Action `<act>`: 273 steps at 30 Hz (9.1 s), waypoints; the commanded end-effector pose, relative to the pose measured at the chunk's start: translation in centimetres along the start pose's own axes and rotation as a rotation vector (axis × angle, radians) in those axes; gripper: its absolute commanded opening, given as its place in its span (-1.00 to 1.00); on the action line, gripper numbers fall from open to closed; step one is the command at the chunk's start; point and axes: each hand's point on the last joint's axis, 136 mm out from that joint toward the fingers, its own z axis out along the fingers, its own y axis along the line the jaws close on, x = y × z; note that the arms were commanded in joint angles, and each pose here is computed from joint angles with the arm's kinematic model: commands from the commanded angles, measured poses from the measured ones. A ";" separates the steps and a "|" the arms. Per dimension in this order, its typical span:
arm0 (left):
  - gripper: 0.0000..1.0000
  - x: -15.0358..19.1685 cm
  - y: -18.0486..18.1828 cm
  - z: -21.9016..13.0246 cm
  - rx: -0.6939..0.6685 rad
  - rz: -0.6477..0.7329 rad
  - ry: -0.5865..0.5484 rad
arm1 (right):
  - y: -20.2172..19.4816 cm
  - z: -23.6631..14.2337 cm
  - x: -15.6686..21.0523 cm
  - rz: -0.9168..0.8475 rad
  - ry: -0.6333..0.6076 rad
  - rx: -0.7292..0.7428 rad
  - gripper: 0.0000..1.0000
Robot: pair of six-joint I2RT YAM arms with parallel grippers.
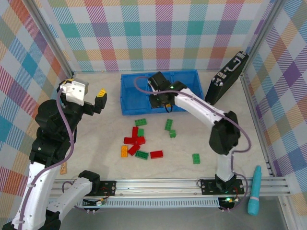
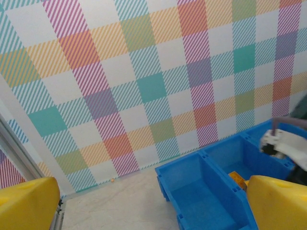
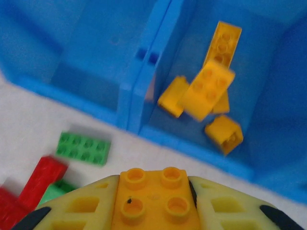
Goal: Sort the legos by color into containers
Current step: Place the lego in the container, then pick up the lego from the bottom-left of the table, then place the lego in the container, then pick up the lego from the center of the table, then place the lego in the container.
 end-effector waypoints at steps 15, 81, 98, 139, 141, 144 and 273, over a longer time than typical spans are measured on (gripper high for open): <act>0.99 -0.6 0.4 0.6 -0.021 0.019 -0.005 | -5.1 9.1 -1.8 0.036 0.073 0.009 -0.19; 0.99 -3.7 -0.9 -4.6 0.054 -0.002 -0.166 | 26.0 6.3 16.3 0.021 0.326 -0.151 0.12; 0.99 -3.7 -0.9 -5.1 0.056 -0.007 -0.180 | 27.0 4.6 20.1 0.055 0.476 -0.187 0.11; 1.00 -2.6 -0.5 -3.7 0.007 0.031 -0.145 | 3.4 -6.2 0.7 0.052 -0.011 0.121 -0.46; 0.99 -2.5 -0.6 -3.4 0.009 0.033 -0.139 | 1.2 -4.8 -0.6 0.076 -0.031 0.139 -0.46; 1.00 -2.3 -0.8 -3.0 0.015 0.035 -0.129 | -1.2 -1.8 -1.9 0.087 -0.031 0.168 -0.46; 0.99 -1.7 1.0 -2.1 -0.093 0.055 -0.100 | 11.0 7.5 -8.0 -0.319 -0.167 -0.278 0.20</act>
